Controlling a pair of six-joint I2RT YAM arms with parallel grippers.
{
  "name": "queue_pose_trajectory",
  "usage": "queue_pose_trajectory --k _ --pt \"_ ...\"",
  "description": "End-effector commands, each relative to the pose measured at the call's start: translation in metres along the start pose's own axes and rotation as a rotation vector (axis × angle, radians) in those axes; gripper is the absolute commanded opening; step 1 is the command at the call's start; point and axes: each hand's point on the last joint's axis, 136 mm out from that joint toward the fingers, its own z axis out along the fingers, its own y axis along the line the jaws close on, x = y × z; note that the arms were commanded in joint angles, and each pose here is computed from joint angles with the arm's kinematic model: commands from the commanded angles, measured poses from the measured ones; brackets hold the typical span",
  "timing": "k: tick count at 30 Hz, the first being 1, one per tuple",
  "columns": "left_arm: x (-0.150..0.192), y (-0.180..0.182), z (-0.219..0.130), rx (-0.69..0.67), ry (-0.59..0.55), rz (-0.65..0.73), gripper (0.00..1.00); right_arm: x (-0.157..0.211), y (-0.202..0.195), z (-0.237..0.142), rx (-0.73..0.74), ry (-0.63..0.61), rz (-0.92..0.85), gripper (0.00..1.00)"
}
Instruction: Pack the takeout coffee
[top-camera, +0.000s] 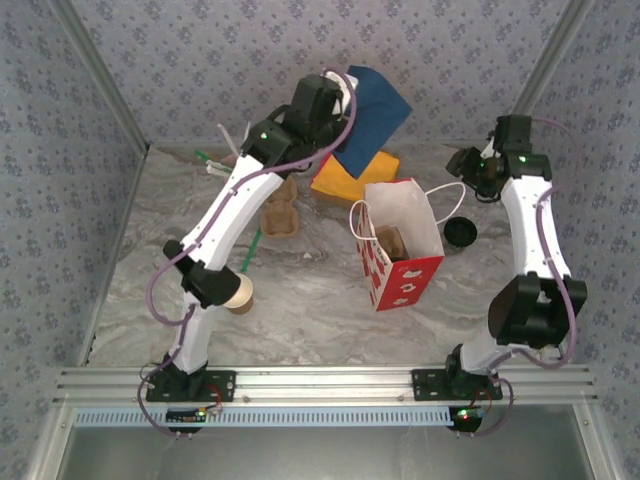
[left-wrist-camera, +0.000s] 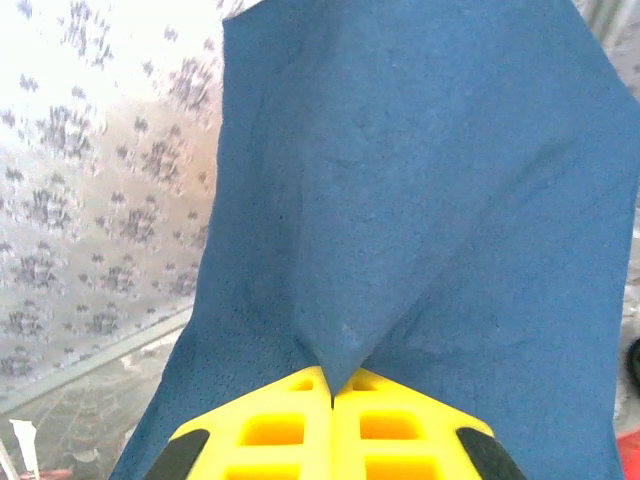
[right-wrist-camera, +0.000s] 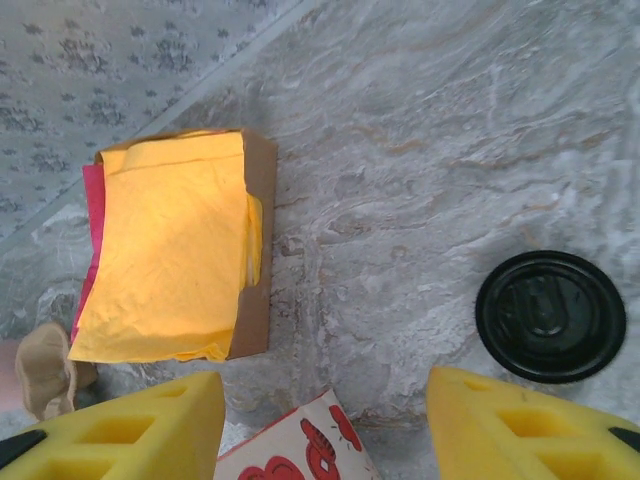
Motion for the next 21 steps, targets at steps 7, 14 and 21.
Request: queue_pose_trajectory --k 7,14,21 --pt "-0.011 -0.051 -0.064 -0.237 -0.065 0.253 0.00 0.008 -0.013 -0.077 0.043 -0.149 0.007 0.57" --pt "-0.003 -0.090 -0.086 -0.346 -0.083 0.325 0.00 0.019 -0.018 -0.103 0.051 -0.203 0.003 0.57" --pt "0.015 -0.103 -0.087 -0.390 -0.058 0.309 0.00 0.030 -0.019 -0.104 0.047 -0.196 -0.008 0.58"
